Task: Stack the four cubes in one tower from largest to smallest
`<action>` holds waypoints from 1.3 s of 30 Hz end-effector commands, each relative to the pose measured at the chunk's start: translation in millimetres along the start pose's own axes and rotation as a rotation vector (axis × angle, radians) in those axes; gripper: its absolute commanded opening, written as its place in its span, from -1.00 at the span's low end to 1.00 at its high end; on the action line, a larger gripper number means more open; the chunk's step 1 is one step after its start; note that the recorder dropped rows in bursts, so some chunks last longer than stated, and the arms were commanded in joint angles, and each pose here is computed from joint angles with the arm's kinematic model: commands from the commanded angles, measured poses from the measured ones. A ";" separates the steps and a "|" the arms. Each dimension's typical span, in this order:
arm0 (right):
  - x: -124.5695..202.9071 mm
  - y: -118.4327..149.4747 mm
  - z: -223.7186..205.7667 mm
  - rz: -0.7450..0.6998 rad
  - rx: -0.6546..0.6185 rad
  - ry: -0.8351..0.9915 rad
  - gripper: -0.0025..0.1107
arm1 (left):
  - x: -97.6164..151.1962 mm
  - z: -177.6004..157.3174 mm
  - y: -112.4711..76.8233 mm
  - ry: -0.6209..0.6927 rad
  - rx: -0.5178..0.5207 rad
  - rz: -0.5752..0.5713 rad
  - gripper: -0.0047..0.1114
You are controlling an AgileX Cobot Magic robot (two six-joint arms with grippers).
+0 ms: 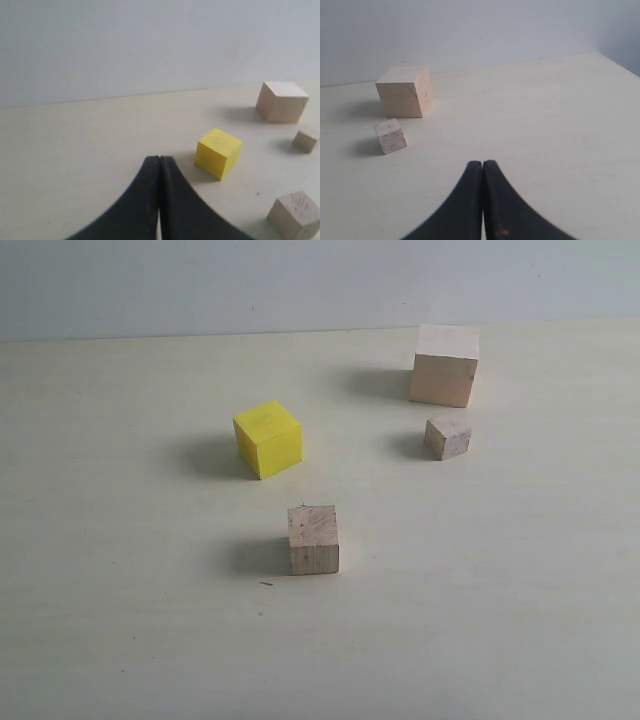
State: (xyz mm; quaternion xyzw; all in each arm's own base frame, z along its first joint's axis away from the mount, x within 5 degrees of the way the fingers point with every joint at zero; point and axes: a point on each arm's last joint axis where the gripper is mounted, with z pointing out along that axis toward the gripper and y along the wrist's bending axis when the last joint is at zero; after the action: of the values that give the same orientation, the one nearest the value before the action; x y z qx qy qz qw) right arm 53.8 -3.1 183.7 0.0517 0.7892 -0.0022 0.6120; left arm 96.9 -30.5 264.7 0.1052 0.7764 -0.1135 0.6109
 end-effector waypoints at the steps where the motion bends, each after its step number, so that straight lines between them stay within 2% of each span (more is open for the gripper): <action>1: 0.5 -0.5 0.0 -0.009 0.007 -0.009 -0.96 | -7.9 0.6 -4.1 0.126 0.049 0.120 -0.92; 6: 0.5 -0.5 0.0 -0.009 0.007 -0.009 -0.96 | -16.3 5.5 -2.4 0.315 0.072 0.281 -0.92; 11: 0.5 -0.5 0.0 -0.009 0.007 -0.009 -0.96 | -32.2 20.9 -2.9 0.518 0.134 0.300 -0.92; 14: 0.5 -0.5 0.0 -0.009 0.007 -0.009 -0.96 | -47.0 36.3 -1.7 0.583 0.150 0.305 -0.92; 25: 0.5 -0.5 0.0 -0.009 0.007 -0.009 -0.96 | -116.8 95.8 2.8 0.534 0.143 0.314 -0.92; 30: 0.5 -0.5 0.0 -0.009 0.007 -0.009 -0.96 | -130.4 110.8 4.1 0.520 0.140 0.317 -0.92; 39: 0.5 -0.5 0.0 -0.009 0.007 -0.009 -0.96 | -130.3 112.2 4.2 0.526 0.142 0.316 -0.92</action>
State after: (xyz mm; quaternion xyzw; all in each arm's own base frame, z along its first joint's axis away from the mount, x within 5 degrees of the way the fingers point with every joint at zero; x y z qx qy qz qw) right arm 53.8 -3.1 183.7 0.0517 0.7892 -0.0022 0.6120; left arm 231.3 -64.0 364.0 0.2947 0.8721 -0.0400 0.3886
